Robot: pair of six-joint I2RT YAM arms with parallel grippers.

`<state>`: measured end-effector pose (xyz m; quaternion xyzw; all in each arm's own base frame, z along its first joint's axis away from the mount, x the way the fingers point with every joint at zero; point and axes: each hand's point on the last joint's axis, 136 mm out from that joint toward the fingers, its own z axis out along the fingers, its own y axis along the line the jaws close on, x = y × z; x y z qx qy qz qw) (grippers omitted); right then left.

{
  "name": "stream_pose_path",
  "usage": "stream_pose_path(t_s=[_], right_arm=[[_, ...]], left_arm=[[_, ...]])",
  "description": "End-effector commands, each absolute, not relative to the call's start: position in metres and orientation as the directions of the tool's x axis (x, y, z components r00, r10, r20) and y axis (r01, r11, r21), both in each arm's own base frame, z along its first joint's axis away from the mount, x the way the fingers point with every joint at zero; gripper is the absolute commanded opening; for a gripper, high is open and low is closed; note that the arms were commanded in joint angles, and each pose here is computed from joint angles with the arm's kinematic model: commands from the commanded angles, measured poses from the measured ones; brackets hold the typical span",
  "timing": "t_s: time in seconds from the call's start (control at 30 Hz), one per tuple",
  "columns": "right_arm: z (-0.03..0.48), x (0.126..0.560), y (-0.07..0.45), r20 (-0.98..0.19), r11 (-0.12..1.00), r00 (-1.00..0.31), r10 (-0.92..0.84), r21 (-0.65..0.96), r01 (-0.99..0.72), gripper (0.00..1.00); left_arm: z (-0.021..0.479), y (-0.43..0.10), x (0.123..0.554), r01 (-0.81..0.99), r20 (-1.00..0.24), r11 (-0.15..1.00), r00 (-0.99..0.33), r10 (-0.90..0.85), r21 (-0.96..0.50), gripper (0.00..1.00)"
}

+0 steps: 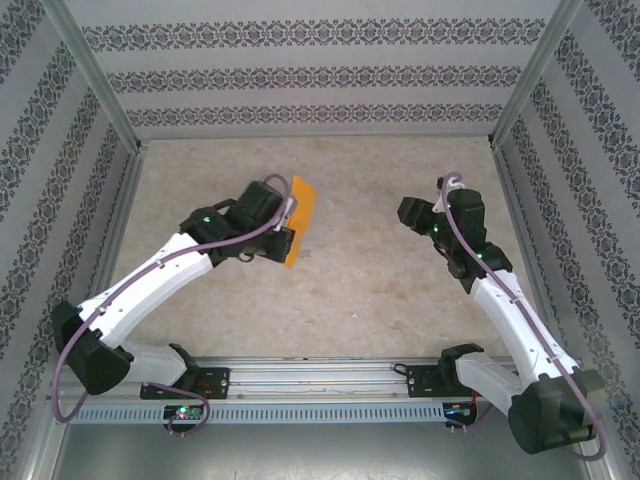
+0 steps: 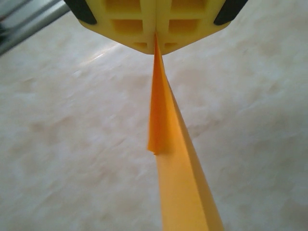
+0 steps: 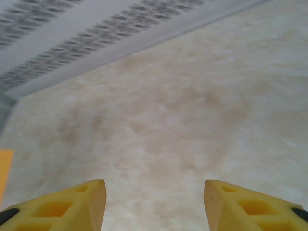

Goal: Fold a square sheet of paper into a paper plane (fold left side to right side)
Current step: Turn over the paper at the center of the table.

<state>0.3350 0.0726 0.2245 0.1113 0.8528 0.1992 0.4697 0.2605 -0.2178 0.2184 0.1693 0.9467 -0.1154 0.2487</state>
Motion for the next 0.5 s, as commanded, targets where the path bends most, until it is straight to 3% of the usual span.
stream_pose_path(t_s=[0.0, 0.2, 0.47], right_arm=[[0.199, 0.319, 0.029, -0.767, 0.927, -0.521, 0.375, 0.318, 0.198, 0.56], [0.182, 0.309, -0.003, -0.746, 0.865, -0.450, 0.490, 0.355, 0.355, 0.56], [0.173, 0.304, -0.011, -0.731, 0.850, -0.447, 0.515, 0.370, 0.374, 0.63]], left_arm=[[0.204, -0.165, 0.251, 0.268, -0.403, 0.935, -0.848, 0.344, 0.234, 0.00], [0.189, -0.173, 0.245, 0.188, -0.349, 0.859, -0.857, 0.380, 0.476, 0.00], [0.129, -0.200, 0.236, 0.133, -0.228, 0.846, -0.931, 0.286, 0.517, 0.00]])
